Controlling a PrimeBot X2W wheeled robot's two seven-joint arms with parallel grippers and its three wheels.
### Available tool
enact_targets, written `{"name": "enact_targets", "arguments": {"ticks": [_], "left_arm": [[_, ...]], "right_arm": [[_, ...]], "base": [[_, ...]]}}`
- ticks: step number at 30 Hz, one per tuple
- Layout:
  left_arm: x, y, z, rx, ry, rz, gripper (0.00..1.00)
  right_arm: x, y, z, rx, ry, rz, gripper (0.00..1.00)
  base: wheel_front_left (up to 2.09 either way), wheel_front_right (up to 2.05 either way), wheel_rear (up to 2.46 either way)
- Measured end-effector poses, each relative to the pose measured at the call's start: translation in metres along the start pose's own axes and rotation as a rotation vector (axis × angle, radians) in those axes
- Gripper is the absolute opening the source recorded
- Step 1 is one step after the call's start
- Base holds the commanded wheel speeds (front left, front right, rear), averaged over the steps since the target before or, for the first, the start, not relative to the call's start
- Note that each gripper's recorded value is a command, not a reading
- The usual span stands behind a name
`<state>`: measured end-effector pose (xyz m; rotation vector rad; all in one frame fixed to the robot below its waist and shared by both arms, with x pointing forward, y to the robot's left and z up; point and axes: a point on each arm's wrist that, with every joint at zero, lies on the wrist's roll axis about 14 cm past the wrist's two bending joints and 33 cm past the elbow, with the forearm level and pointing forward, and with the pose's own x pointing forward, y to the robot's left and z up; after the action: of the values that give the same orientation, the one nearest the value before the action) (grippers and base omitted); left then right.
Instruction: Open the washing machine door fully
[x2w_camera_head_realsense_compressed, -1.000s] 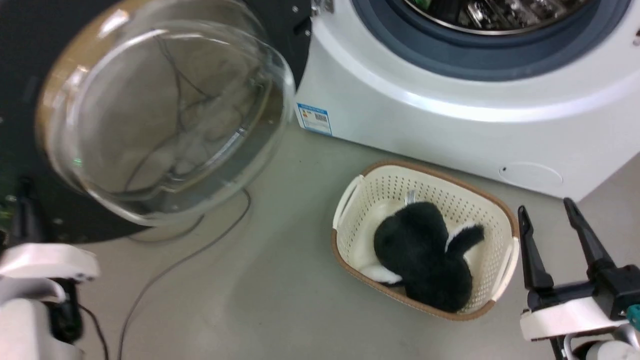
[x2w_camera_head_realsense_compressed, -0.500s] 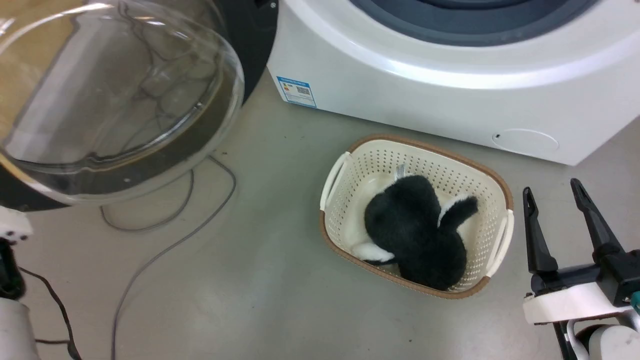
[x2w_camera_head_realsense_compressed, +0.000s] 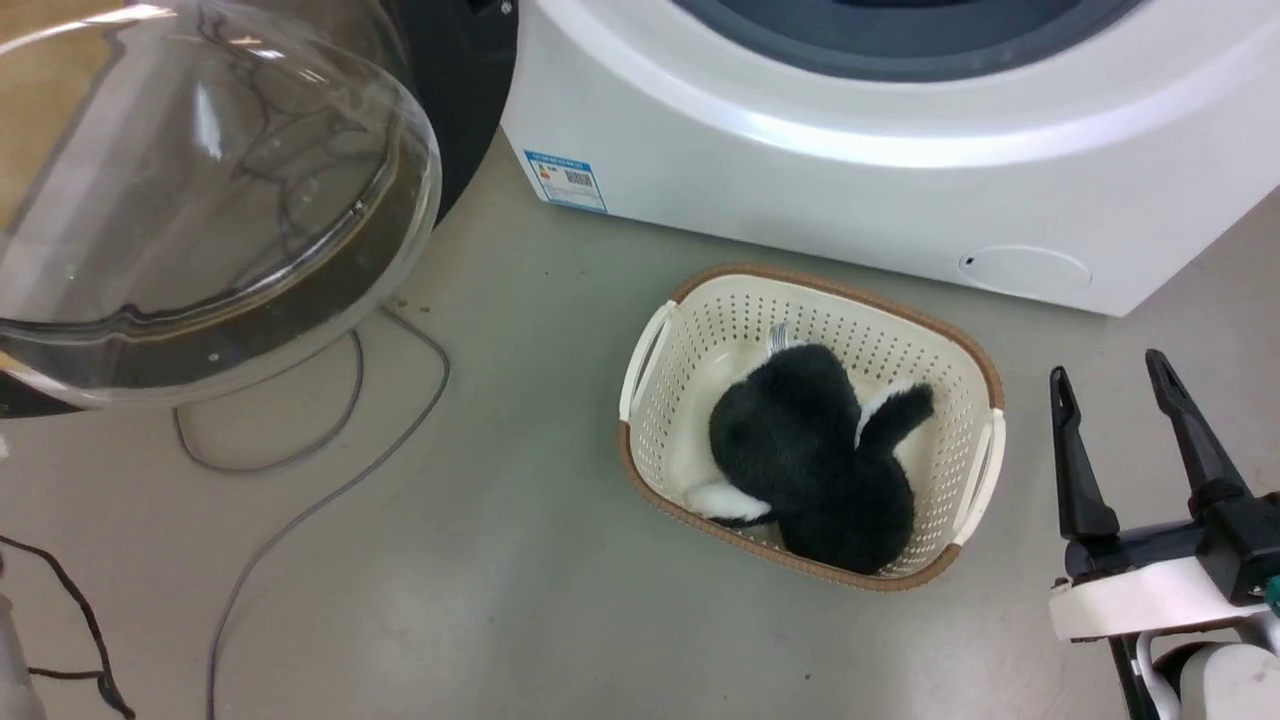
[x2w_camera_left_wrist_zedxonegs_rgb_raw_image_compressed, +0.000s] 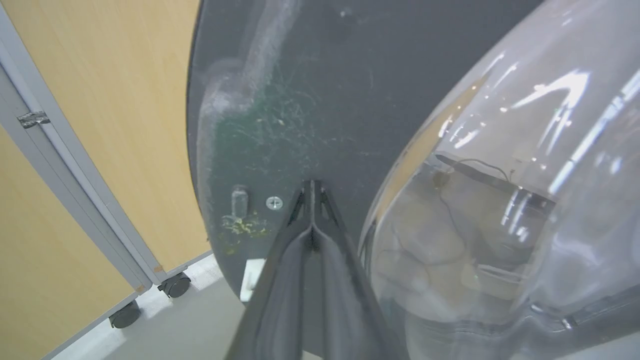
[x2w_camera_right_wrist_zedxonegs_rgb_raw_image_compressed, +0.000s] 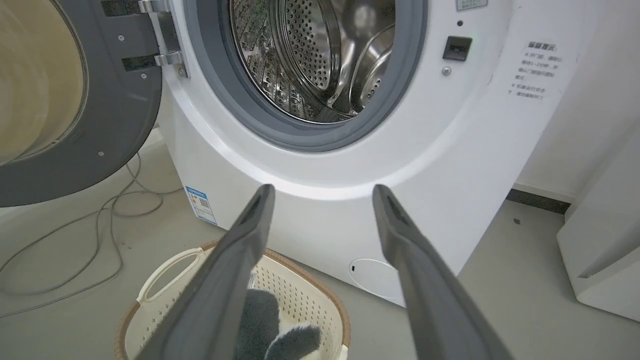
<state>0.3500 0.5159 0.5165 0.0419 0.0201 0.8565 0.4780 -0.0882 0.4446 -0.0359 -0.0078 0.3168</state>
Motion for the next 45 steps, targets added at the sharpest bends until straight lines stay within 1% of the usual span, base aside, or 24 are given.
{"name": "enact_targets", "arguments": {"ticks": [9, 15, 22, 26, 32, 33, 35, 36, 40, 45], "left_arm": [[-0.009, -0.002, 0.028, 0.003, -0.068, -0.049, 0.0], [-0.029, 0.008, 0.037, -0.001, -0.102, -0.074, 0.0], [-0.055, 0.014, 0.065, -0.018, -0.207, -0.118, 0.0], [-0.073, 0.005, 0.076, -0.024, -0.257, -0.171, 0.0], [-0.103, -0.021, 0.086, -0.037, -0.318, -0.271, 0.0], [-0.108, -0.025, 0.087, -0.041, -0.325, -0.284, 0.06], [-0.117, -0.033, 0.086, -0.048, -0.332, -0.313, 0.59], [-0.122, -0.038, 0.084, -0.046, -0.332, -0.327, 1.0], [-0.141, -0.061, 0.081, -0.059, -0.337, -0.398, 1.0], [-0.166, -0.098, 0.079, -0.094, -0.34, -0.5, 1.0]], "right_arm": [[-0.006, 0.003, 0.027, -0.016, -0.052, 0.003, 1.0], [-0.017, 0.007, 0.044, -0.011, -0.079, 0.008, 1.0], [-0.034, 0.009, 0.066, 0.003, -0.121, 0.005, 1.0], [-0.046, 0.009, 0.075, -0.002, -0.134, -0.002, 1.0], [-0.063, 0.006, 0.084, 0.007, -0.151, -0.019, 1.0], [-0.066, 0.005, 0.085, 0.009, -0.153, -0.022, 1.0], [-0.07, 0.003, 0.087, 0.006, -0.157, -0.03, 1.0], [-0.072, 0.002, 0.089, 0.006, -0.161, -0.034, 1.0], [-0.08, -0.005, 0.092, 0.007, -0.168, -0.059, 1.0], [-0.09, -0.015, 0.089, 0.005, -0.159, -0.091, 1.0]], "base": [[0.0, 0.0, 0.0], [0.0, 0.0, 0.0], [0.0, 0.0, 0.0], [0.0, 0.0, 0.0], [0.0, 0.0, 0.0], [0.0, 0.0, 0.0], [0.0, 0.0, 0.0], [0.0, 0.0, 0.0], [0.0, 0.0, 0.0], [0.0, 0.0, 0.0]]}}
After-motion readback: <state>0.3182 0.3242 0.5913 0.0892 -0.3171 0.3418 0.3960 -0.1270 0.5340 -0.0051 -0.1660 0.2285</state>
